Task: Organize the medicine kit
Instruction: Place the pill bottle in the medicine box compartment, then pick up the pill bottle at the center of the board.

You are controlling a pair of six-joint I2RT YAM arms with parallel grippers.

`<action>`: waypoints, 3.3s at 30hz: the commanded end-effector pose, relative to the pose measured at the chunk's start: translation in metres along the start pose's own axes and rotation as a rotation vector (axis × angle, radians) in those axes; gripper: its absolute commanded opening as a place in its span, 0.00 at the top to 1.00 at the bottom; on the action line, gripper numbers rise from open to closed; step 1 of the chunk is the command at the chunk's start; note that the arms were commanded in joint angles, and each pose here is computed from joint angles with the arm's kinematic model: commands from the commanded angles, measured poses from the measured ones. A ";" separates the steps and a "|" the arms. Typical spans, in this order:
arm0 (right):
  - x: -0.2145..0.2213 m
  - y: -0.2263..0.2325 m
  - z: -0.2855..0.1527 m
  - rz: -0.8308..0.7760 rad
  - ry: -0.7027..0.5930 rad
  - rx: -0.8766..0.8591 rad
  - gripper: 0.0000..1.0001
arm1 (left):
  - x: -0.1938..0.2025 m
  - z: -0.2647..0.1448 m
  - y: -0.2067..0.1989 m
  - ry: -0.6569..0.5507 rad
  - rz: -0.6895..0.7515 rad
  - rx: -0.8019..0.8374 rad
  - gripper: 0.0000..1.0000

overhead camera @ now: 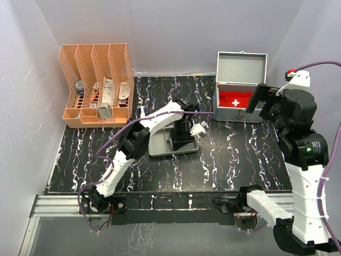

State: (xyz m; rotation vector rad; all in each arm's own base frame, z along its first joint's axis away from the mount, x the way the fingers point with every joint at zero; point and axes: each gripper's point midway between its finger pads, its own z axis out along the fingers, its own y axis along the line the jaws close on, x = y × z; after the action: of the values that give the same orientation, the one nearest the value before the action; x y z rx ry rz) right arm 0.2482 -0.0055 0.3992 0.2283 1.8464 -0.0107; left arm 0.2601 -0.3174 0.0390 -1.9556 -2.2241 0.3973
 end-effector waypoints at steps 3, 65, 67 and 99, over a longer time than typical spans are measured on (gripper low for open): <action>-0.017 0.004 0.000 0.019 -0.073 -0.016 0.02 | 0.001 -0.019 -0.013 -0.012 0.019 0.009 0.76; -0.018 0.020 0.021 0.099 -0.049 -0.056 0.02 | 0.119 -0.129 0.209 -0.663 -1.236 -0.347 0.40; -0.020 0.021 0.022 0.097 -0.050 -0.057 0.02 | 0.121 -0.122 0.211 -0.650 -1.248 -0.344 0.41; -0.018 0.023 0.031 0.080 -0.050 -0.064 0.02 | 0.116 -0.131 0.200 -0.631 -1.228 -0.323 1.00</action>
State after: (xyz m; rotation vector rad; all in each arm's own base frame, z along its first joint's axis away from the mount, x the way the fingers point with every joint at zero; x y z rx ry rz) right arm 0.2843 0.0103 0.3922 0.2524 1.8711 0.0777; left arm 0.4765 -0.1577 0.0373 -0.1565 -3.4091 0.4049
